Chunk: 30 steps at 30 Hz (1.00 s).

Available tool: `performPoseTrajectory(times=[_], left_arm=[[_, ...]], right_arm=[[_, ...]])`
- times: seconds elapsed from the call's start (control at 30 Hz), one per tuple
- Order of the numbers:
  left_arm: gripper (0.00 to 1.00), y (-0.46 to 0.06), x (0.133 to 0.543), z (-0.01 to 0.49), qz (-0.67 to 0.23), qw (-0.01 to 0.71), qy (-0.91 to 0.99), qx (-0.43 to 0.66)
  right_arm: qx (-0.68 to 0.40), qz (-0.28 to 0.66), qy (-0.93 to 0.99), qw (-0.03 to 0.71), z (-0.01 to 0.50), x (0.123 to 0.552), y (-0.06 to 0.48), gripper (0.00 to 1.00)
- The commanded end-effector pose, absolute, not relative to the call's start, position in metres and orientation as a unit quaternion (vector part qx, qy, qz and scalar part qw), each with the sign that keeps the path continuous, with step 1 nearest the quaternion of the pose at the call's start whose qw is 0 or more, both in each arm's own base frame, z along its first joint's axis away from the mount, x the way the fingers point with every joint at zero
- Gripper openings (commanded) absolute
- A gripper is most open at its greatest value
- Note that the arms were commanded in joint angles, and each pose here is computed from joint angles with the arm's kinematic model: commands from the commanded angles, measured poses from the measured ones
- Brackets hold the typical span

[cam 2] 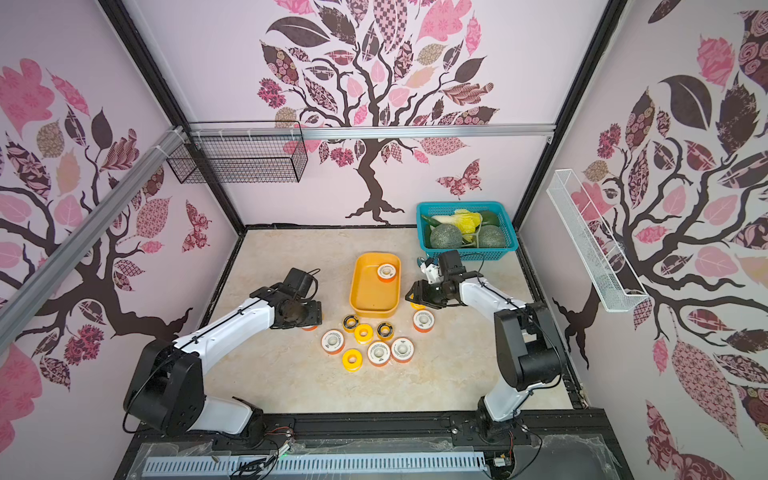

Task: Put the sealing tape into the storage box
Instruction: Pick up the sealing tape at the center of the board.

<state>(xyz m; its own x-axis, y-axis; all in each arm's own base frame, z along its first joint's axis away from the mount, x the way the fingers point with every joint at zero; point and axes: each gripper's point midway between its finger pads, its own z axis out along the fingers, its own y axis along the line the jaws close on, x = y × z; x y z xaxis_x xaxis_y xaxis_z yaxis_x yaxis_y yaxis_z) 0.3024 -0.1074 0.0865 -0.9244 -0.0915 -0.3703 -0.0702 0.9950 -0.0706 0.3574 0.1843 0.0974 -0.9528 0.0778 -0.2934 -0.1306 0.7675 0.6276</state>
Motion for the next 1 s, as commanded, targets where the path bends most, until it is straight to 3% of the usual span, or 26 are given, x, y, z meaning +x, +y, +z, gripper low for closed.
performPoseTrajectory(times=[0.0, 0.97], left_arm=[[0.71, -0.117, 0.311, 0.100, -0.041, 0.198, 0.979, -0.025], [0.69, -0.189, 0.365, 0.129, -0.089, 0.209, 0.973, 0.038]], right_arm=[[-0.030, 0.374, 0.912, 0.164, 0.114, 0.372, 0.199, 0.49], [-0.024, 0.359, 0.924, 0.130, 0.082, 0.406, 0.232, 0.19]])
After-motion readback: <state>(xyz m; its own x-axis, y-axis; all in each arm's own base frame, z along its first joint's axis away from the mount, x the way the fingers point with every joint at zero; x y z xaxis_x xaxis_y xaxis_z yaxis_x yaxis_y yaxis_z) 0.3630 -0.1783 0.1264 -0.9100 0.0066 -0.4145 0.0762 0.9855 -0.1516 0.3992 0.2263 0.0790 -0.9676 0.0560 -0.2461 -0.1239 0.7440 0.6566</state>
